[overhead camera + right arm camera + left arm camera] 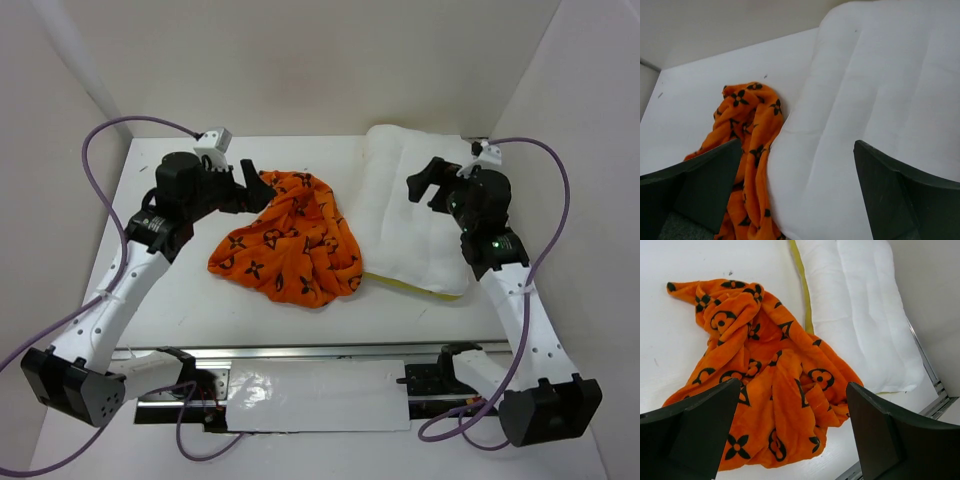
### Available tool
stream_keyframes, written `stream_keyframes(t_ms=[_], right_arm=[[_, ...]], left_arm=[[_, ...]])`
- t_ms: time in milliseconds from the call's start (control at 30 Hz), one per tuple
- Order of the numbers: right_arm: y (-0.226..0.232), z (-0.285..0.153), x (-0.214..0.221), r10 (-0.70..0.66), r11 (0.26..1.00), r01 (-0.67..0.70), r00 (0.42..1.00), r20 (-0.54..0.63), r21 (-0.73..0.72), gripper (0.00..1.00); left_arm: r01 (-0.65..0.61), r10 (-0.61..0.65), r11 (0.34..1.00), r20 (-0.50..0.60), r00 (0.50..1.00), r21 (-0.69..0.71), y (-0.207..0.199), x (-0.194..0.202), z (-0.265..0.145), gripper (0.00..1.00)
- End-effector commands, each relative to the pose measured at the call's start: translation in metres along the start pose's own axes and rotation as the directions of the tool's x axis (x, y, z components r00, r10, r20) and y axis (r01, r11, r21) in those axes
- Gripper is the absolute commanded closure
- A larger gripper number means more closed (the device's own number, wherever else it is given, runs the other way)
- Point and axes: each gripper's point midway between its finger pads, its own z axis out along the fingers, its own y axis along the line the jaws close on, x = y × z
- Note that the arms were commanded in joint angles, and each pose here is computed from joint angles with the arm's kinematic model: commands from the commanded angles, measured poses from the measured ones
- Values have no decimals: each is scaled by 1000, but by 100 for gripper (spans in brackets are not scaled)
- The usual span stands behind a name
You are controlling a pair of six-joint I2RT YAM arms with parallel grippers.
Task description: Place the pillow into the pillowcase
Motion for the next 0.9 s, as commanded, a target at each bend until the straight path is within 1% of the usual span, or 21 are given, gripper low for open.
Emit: stream_keyframes(t_ms=[0,67,100,167,233,300,333,367,400,433,467,500,533,567,600,633,667,700,733,833,867], right_arm=[[22,-10,6,-80,994,73,994,-78,-81,0],[24,-7,18,-119,991,108,984,-136,-83,0],[31,-3,34,-141,988,124,971,-192,-96,0],[44,0,52,-172,981,144,956,-237,-133,0],[69,3,85,-229,961,170,932,-281,-217,0],[80,12,111,-253,956,188,916,-313,-224,0],[101,8,128,-292,940,207,899,-326,-273,0],[105,9,141,-316,935,229,885,-341,-271,0],[105,14,145,-336,936,272,880,-334,-225,0],[104,16,165,-363,930,309,850,-380,-198,0],[120,12,173,-401,914,342,836,-375,-217,0],[121,12,179,-409,912,362,829,-382,-191,0],[109,16,190,-436,898,419,803,-405,-137,0],[114,17,192,-419,905,408,808,-414,-120,0],[110,17,200,-415,905,410,797,-439,-110,0],[99,20,210,-400,906,415,781,-479,-80,0],[93,25,211,-343,927,374,798,-495,-40,2],[91,27,211,-321,935,352,803,-503,-34,4],[86,30,213,-295,941,338,807,-511,-8,6],[71,31,218,-253,948,316,817,-518,35,15],[72,36,217,-258,952,307,820,-511,11,22]], left_arm=[[28,-27,998,21,999,-63,6,-7,-7,0],[39,-44,991,-33,998,-128,23,8,5,0],[41,-48,987,-45,998,-155,28,9,9,0],[44,-60,983,-83,995,-181,35,16,19,0],[14,-42,982,-150,988,-186,45,28,42,0],[5,-46,977,-191,980,-212,55,37,61,0],[-3,-50,975,-231,972,-224,64,45,82,0],[-7,-52,976,-263,963,-220,67,52,92,0],[-3,-60,977,-286,956,-214,69,57,103,0],[-14,-63,974,-331,941,-226,80,70,123,0],[-11,-69,975,-347,935,-223,82,74,133,0],[-24,-69,970,-370,926,-243,90,81,141,0],[-32,-71,964,-371,926,-264,95,75,149,0],[-49,-92,948,-418,904,-316,114,97,163,1],[-57,-99,941,-433,896,-333,120,102,170,2],[-63,-107,936,-450,887,-347,125,108,175,4],[-63,-106,936,-446,889,-346,126,104,183,5],[-67,-122,932,-480,869,-357,134,120,191,7],[-73,-122,927,-481,868,-368,138,122,194,9],[-80,-129,922,-495,859,-380,147,134,205,27],[-70,-140,920,-490,860,-386,147,135,208,35]])
